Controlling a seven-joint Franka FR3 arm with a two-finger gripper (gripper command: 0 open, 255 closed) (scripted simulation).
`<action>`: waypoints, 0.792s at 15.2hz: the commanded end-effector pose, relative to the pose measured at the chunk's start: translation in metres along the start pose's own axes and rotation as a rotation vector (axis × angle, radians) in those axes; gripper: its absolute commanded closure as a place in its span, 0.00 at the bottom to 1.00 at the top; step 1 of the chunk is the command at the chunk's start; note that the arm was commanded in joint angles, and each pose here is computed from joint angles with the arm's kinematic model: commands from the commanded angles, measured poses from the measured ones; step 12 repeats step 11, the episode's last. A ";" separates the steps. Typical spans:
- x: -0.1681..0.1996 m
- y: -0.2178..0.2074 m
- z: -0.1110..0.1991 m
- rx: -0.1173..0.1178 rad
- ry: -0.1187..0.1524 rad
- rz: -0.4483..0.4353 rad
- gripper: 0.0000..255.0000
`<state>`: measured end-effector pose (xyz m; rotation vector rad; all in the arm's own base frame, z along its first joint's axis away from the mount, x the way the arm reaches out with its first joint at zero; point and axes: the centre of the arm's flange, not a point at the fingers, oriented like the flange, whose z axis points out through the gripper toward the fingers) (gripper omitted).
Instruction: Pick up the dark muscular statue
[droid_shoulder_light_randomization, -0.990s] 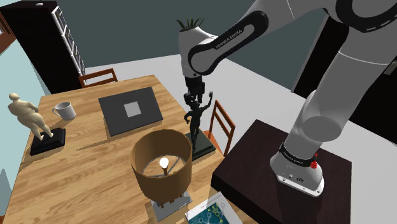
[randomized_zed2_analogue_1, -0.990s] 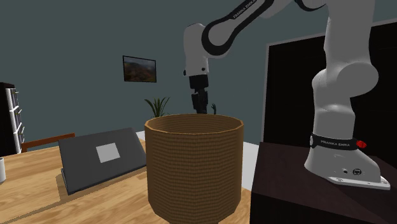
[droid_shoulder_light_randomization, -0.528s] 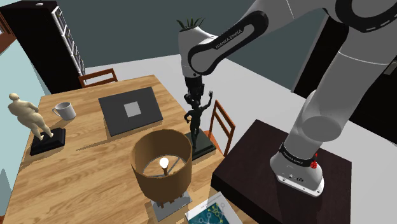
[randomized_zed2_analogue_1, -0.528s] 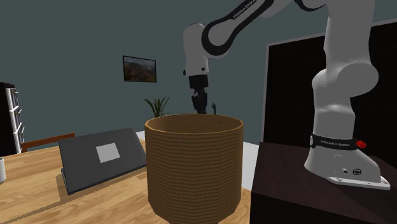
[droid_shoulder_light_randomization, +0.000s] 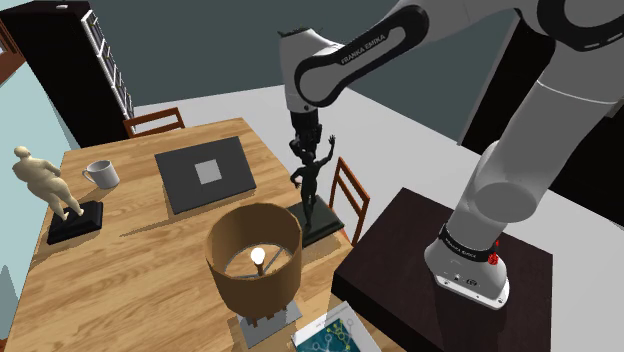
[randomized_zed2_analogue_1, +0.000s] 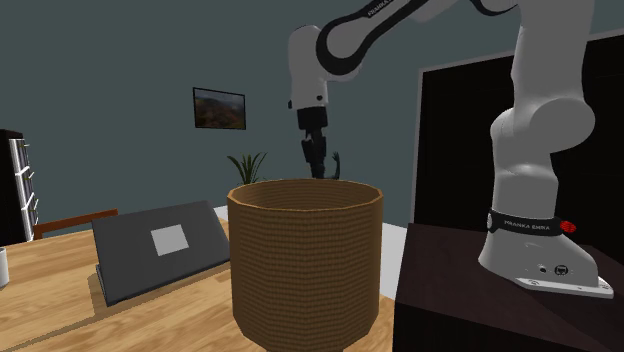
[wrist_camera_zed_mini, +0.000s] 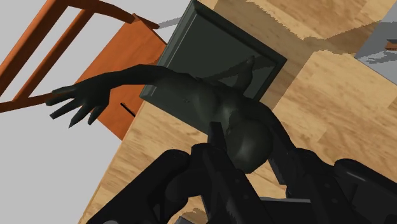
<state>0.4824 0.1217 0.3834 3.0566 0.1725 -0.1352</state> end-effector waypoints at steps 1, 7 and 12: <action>-0.001 0.000 -0.011 0.000 0.001 0.000 1.00; -0.004 0.003 -0.042 0.000 0.001 0.000 1.00; -0.005 0.003 -0.053 0.000 0.001 0.000 1.00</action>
